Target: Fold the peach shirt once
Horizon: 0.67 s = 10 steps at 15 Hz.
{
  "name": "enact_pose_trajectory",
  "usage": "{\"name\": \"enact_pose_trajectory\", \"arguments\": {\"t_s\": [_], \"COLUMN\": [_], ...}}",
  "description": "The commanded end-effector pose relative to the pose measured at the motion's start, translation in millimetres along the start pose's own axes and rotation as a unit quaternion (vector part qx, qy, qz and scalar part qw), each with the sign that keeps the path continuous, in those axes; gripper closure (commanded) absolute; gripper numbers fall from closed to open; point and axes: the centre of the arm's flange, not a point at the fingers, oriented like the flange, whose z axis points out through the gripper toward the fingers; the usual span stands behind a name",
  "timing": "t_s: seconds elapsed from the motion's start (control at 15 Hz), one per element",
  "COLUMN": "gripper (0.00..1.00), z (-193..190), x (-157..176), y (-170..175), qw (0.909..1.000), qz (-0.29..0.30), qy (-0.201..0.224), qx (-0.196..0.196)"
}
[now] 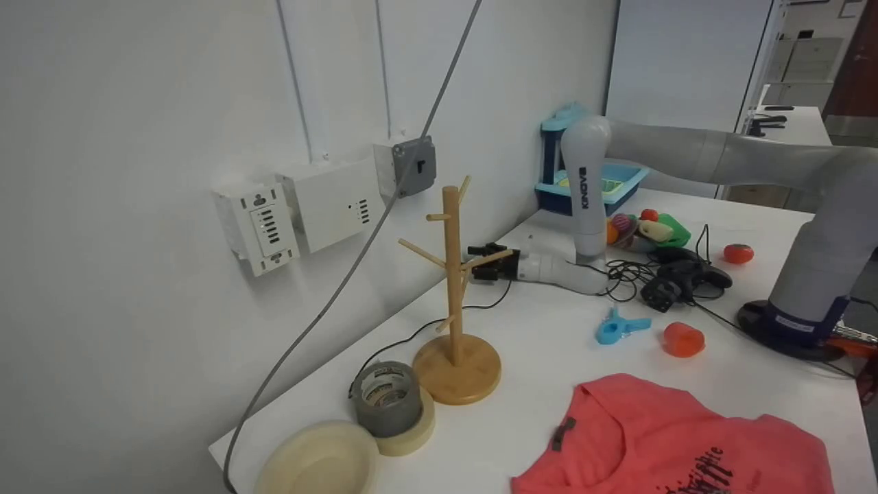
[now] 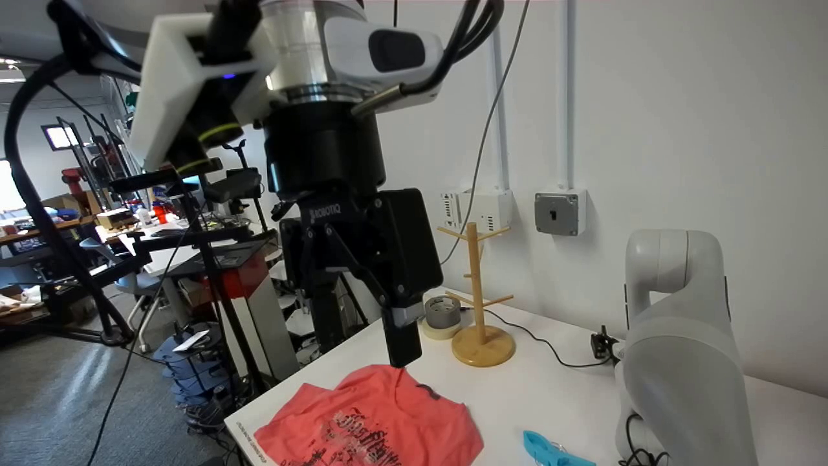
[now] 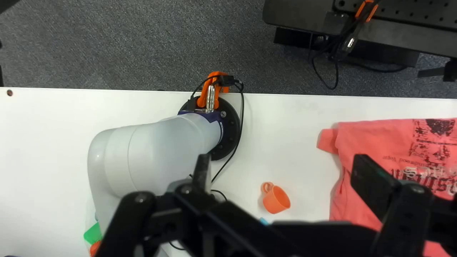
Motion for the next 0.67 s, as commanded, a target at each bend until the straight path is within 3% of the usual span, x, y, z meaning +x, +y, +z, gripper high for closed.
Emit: {"name": "enact_pose_trajectory", "arguments": {"t_s": [0.0, 0.6], "gripper": [0.00, 0.00], "z": [0.0, -9.4], "x": [0.0, 9.8], "y": [0.0, -29.5], "qw": [1.0000, 0.9992], "qz": [0.000, -0.002], "qy": [0.000, 0.024], "qx": [0.000, 0.032]}}
